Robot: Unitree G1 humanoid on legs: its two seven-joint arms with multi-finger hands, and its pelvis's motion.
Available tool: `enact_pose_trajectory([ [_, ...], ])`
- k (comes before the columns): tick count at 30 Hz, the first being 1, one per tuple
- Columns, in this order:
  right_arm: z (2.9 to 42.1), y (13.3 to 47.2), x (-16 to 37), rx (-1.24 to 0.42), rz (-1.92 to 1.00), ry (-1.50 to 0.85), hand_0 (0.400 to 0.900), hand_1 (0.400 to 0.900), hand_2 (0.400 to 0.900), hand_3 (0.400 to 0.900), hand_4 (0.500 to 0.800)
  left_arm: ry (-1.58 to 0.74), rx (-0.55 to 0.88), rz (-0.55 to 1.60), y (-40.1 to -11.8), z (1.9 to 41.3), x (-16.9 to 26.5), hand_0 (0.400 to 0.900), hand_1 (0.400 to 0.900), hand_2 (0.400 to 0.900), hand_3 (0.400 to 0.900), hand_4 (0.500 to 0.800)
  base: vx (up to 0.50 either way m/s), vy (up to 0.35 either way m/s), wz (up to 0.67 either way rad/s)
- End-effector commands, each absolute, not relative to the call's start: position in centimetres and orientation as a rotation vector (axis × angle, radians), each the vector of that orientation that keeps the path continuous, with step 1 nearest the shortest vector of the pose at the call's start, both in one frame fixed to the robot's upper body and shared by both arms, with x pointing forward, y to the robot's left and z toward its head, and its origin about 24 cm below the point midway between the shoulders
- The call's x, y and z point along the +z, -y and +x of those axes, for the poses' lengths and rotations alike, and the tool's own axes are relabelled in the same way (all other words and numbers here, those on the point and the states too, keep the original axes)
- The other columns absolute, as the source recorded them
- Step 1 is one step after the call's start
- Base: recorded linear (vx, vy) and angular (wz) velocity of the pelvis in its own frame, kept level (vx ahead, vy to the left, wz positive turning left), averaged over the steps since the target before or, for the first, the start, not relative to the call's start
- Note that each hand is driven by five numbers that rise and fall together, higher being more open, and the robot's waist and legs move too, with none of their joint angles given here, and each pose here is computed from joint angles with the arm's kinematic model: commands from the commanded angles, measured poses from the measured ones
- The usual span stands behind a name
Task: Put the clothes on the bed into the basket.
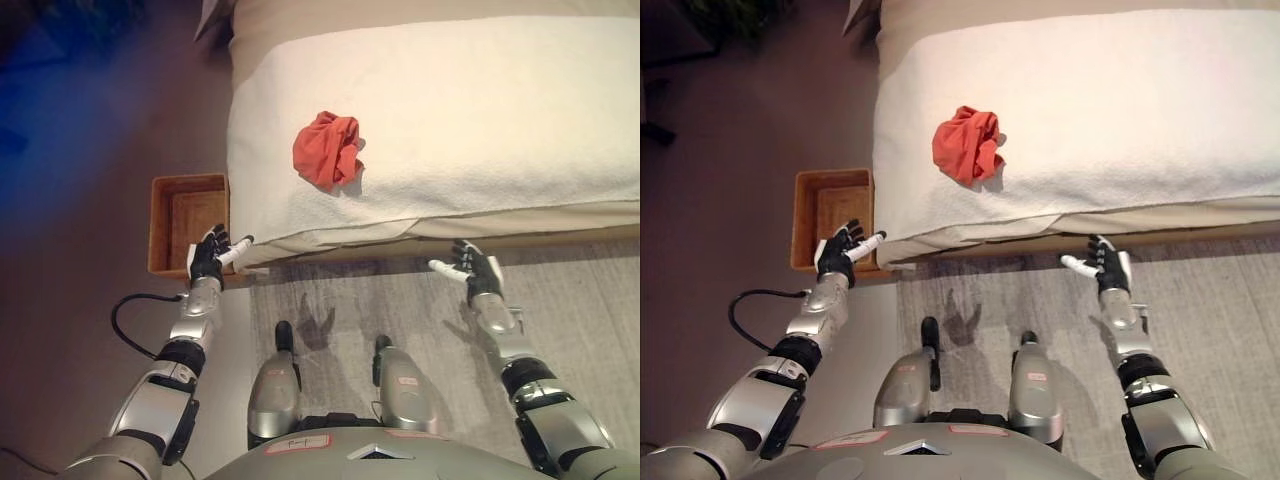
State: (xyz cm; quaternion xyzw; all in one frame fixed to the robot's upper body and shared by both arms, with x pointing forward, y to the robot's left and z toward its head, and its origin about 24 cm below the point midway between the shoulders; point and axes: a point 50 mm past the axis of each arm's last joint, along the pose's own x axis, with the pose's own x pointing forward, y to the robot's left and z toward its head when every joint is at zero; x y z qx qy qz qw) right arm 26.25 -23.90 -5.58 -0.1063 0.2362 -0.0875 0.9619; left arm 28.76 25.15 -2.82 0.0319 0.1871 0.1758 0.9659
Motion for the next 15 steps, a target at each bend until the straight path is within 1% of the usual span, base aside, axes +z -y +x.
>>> enact_pose_trajectory([
  [1,30.5,23.4,-1.0,-0.154,-0.24,-0.267,0.9,0.9,0.9,0.9,0.8,-0.086,0.367,0.159,-25.8,32.2,3.3,0.9,0.9,0.9,0.9,0.8,-0.064,0.074,-0.31],
  [4,30.9,22.9,-0.3,-0.127,-0.247,-0.232,0.9,0.9,0.9,0.9,0.8,-0.055,0.389,0.26,-26.1,32.7,4.3,0.9,0.9,0.9,0.9,0.8,-0.029,0.025,-0.2],
  [5,31.0,22.9,0.1,-0.121,-0.258,-0.214,0.9,0.9,0.9,0.9,0.8,-0.026,0.399,0.305,-25.9,33.4,5.3,0.9,0.9,0.9,0.9,0.8,-0.043,-0.011,-0.05],
  [10,32.0,22.8,1.5,-0.122,-0.286,-0.156,0.9,0.9,0.9,0.9,0.8,0.081,0.423,0.474,-25.7,35.9,9.4,0.9,0.9,0.9,0.9,0.8,0.007,-0.011,0.06],
  [12,32.6,22.6,2.3,-0.116,-0.297,-0.125,0.9,0.9,0.9,0.9,0.8,0.11,0.43,0.468,-25.6,36.7,10.8,0.9,0.9,0.9,0.9,0.8,-0.001,-0.002,-0.06],
  [15,33.1,22.2,3.1,-0.109,-0.303,-0.099,0.9,0.9,0.9,0.9,0.8,0.122,0.422,0.459,-25.2,37.2,11.6,0.9,0.9,0.9,0.9,0.8,-0.019,0.0,-0.15],
])
